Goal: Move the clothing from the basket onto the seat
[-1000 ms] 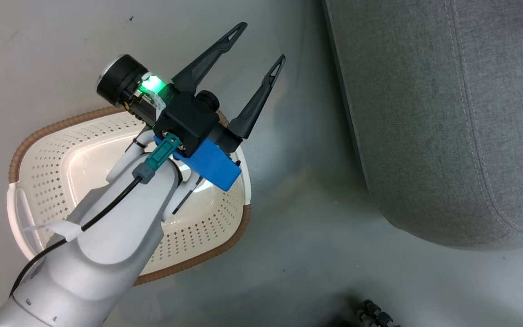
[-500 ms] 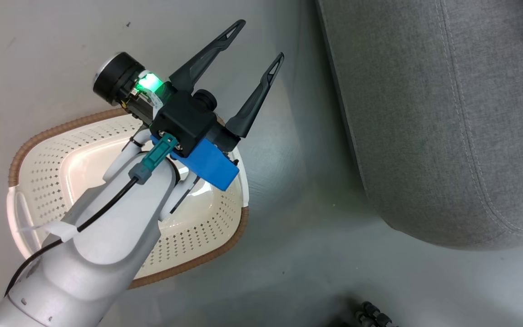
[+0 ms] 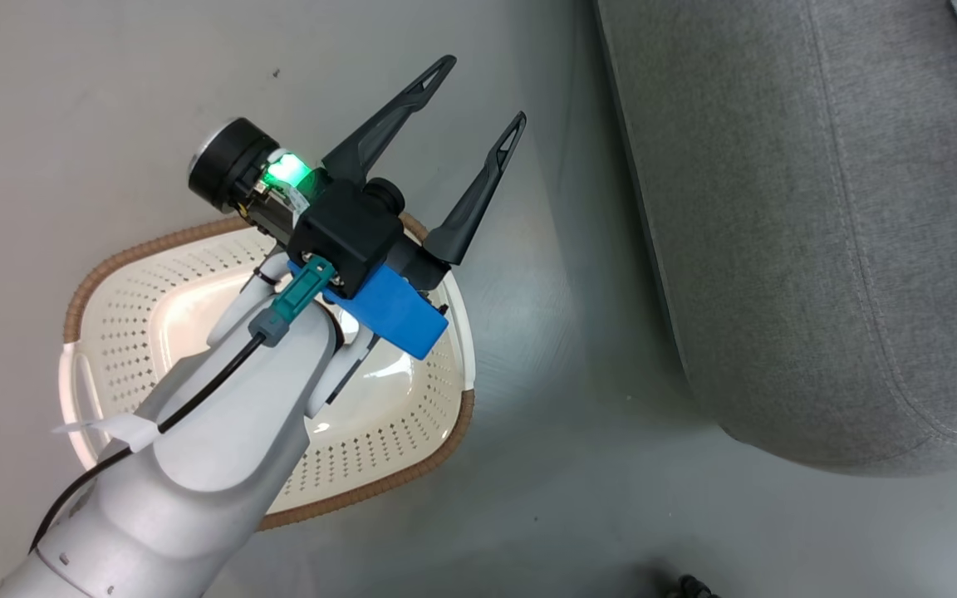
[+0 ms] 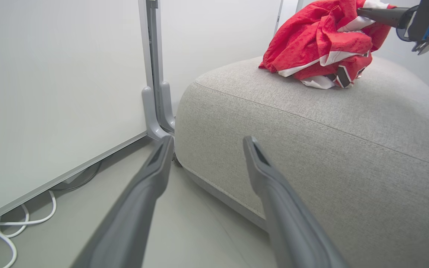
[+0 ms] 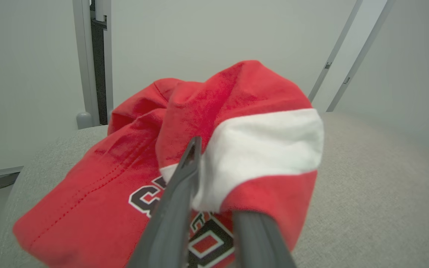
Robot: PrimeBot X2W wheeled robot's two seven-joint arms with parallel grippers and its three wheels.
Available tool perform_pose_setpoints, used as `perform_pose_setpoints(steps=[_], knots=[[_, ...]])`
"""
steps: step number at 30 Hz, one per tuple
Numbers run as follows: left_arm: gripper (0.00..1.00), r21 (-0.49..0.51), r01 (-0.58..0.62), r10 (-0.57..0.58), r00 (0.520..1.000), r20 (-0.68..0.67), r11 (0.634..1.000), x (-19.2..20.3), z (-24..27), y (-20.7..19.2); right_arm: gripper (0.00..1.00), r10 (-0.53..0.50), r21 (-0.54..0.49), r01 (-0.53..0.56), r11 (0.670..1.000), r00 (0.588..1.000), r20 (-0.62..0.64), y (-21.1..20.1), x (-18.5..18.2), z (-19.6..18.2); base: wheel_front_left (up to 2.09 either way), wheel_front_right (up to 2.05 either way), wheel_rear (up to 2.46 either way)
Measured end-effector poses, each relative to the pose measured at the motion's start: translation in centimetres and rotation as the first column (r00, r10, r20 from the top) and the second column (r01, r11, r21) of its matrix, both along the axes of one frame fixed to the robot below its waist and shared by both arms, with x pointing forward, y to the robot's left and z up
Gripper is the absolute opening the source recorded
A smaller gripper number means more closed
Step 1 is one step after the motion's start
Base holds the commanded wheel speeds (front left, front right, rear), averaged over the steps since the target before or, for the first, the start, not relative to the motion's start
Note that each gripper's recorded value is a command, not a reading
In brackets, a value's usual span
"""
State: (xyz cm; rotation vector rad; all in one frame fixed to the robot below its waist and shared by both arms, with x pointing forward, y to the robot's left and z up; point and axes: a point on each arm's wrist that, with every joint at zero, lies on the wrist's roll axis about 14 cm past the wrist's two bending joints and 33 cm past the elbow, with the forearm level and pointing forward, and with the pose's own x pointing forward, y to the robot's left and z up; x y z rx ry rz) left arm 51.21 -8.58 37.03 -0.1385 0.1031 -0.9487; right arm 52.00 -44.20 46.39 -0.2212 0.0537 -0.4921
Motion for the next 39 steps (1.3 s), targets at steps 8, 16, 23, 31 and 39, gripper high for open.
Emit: perform_pose_setpoints(steps=[8,16,23,31,39], knots=[[1.0,-0.016,-0.023,0.023,0.999,0.023,1.0,-0.9,3.2,0.1,1.0,0.024,0.013,-0.024,1.0,1.0,-0.018,1.1,-3.4,0.5,0.0,0.0,0.0],[1.0,-0.051,-0.082,0.084,0.995,0.048,0.995,-2.0,7.0,1.0,1.0,0.09,0.04,-0.09,0.995,0.996,0.005,4.5,-6.7,1.3,0.0,0.0,0.0],[1.0,-0.069,-0.19,0.195,0.978,0.069,0.979,-2.6,9.9,3.8,1.0,0.216,0.047,-0.221,0.974,0.972,0.09,9.5,-7.4,3.9,0.0,0.0,0.0],[1.0,-0.068,-0.352,0.358,0.927,0.11,0.934,-3.5,12.3,8.9,1.0,0.356,0.056,-0.372,0.927,0.914,0.194,15.8,-7.6,6.6,0.0,0.0,0.0],[1.0,-0.065,-0.536,0.539,0.831,0.137,0.842,-4.7,13.7,15.3,1.0,0.446,0.074,-0.478,0.875,0.857,0.258,20.7,-7.9,8.0,0.0,0.0,0.0]])
